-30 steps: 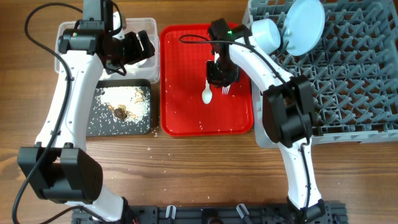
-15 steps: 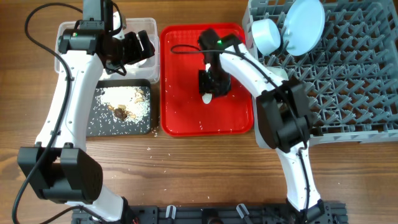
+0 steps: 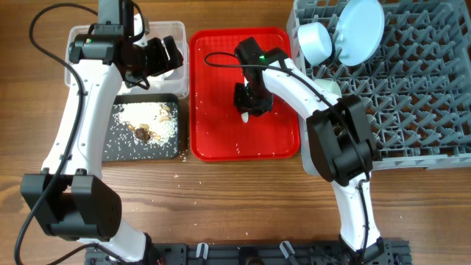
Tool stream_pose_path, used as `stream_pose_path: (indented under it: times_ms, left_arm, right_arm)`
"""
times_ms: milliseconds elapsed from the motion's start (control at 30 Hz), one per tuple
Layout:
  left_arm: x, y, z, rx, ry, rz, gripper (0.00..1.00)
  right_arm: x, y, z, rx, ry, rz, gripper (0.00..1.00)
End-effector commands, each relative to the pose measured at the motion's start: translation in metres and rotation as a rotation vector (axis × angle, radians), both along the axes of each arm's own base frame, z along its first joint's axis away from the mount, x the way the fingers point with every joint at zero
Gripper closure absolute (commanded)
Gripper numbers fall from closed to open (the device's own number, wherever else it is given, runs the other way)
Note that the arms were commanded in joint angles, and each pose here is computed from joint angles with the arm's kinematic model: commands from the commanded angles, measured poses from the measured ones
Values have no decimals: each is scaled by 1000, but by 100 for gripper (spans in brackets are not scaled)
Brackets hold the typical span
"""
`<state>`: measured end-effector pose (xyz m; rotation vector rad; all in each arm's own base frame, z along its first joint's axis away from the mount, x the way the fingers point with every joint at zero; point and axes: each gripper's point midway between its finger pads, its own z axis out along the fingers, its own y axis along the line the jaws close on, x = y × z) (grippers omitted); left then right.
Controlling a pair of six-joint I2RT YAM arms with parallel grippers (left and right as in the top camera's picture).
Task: Sort waste into correct bins and load items into the dishwasher rack
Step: 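Carry the white spoon into the rack and release it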
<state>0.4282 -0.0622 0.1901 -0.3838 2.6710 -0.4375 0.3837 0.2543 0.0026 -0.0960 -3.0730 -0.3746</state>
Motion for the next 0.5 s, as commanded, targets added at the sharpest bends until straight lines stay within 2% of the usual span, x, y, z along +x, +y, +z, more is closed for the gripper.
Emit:
stream_pose_path:
  times_ms: [0, 67, 167, 233, 367, 467]
  left_arm:
    - [1, 2, 6, 7, -18, 1, 0]
    - [1, 2, 6, 7, -18, 1, 0]
    - [1, 2, 6, 7, -18, 1, 0]
    - [1, 2, 6, 7, -18, 1, 0]
    - [1, 2, 6, 7, -18, 1, 0]
    - [1, 2, 6, 7, -18, 1, 0]
  right_arm:
    - [-15, -9, -26, -56, 58, 5, 87]
    - [-13, -8, -26, -51, 48, 24, 96]
    - [-8, -8, -17, -40, 22, 49, 96]
    - [2, -8, 7, -19, -26, 77, 96]
    - [21, -22, 136, 26, -290, 122, 96]
    - [19, -74, 220, -54, -485, 25, 96]
